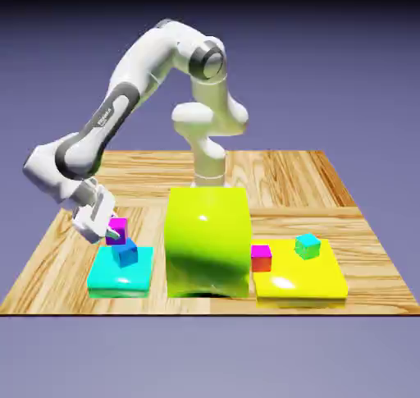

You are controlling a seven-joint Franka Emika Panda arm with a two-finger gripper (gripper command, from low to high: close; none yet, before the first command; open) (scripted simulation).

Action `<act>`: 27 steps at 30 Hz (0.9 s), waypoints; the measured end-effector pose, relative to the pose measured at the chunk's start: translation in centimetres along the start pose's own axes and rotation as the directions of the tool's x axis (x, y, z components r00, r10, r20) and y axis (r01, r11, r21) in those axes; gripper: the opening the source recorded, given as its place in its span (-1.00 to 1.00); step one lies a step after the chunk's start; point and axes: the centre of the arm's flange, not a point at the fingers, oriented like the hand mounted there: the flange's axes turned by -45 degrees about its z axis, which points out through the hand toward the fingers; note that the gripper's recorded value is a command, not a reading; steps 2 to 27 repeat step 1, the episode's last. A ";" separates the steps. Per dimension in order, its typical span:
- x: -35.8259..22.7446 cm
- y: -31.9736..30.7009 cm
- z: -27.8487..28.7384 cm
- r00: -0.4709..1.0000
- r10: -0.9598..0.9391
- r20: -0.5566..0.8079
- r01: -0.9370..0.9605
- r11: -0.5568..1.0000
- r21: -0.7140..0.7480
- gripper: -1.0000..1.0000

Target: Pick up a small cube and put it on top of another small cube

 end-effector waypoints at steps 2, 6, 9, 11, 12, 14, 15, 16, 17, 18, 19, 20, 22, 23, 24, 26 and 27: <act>-0.4 -0.1 -2.2 1.000 -0.002 0.001 0.002 1.000 0.001 1.00; -0.4 -0.1 -2.2 1.000 -0.002 0.001 0.002 1.000 0.001 1.00; -0.4 -0.1 -2.2 1.000 -0.002 0.001 0.002 1.000 0.001 1.00; -0.4 -0.1 -2.2 1.000 -0.002 0.001 0.002 1.000 0.001 1.00; -0.4 -0.1 -2.2 1.000 -0.002 0.001 0.002 1.000 0.001 1.00; -0.4 -0.1 -2.2 1.000 -0.002 0.001 0.002 1.000 0.001 1.00; -0.4 -0.1 -2.2 1.000 -0.002 0.001 0.002 1.000 0.001 1.00; -0.4 -0.1 -2.2 1.000 -0.002 0.001 0.002 1.000 0.001 1.00; -0.4 -0.1 -2.2 1.000 -0.002 0.001 0.002 1.000 0.001 1.00; -0.4 -0.1 -2.2 1.000 -0.002 0.001 0.002 1.000 0.001 1.00; -0.4 -0.1 -2.2 1.000 -0.002 0.001 0.002 1.000 0.001 1.00; -0.4 -0.1 -2.2 1.000 -0.002 0.001 0.002 1.000 0.001 1.00; -0.4 -0.1 -2.2 1.000 -0.002 0.001 0.002 1.000 0.001 1.00; -0.4 -0.1 -2.2 1.000 -0.002 0.001 0.002 1.000 0.001 1.00; -0.4 -0.1 -2.2 1.000 -0.002 0.001 0.002 1.000 0.001 1.00; -0.4 -0.1 -2.2 1.000 -0.002 0.001 0.002 1.000 0.001 1.00; -0.4 -0.1 -2.2 1.000 -0.002 0.001 0.002 1.000 0.001 1.00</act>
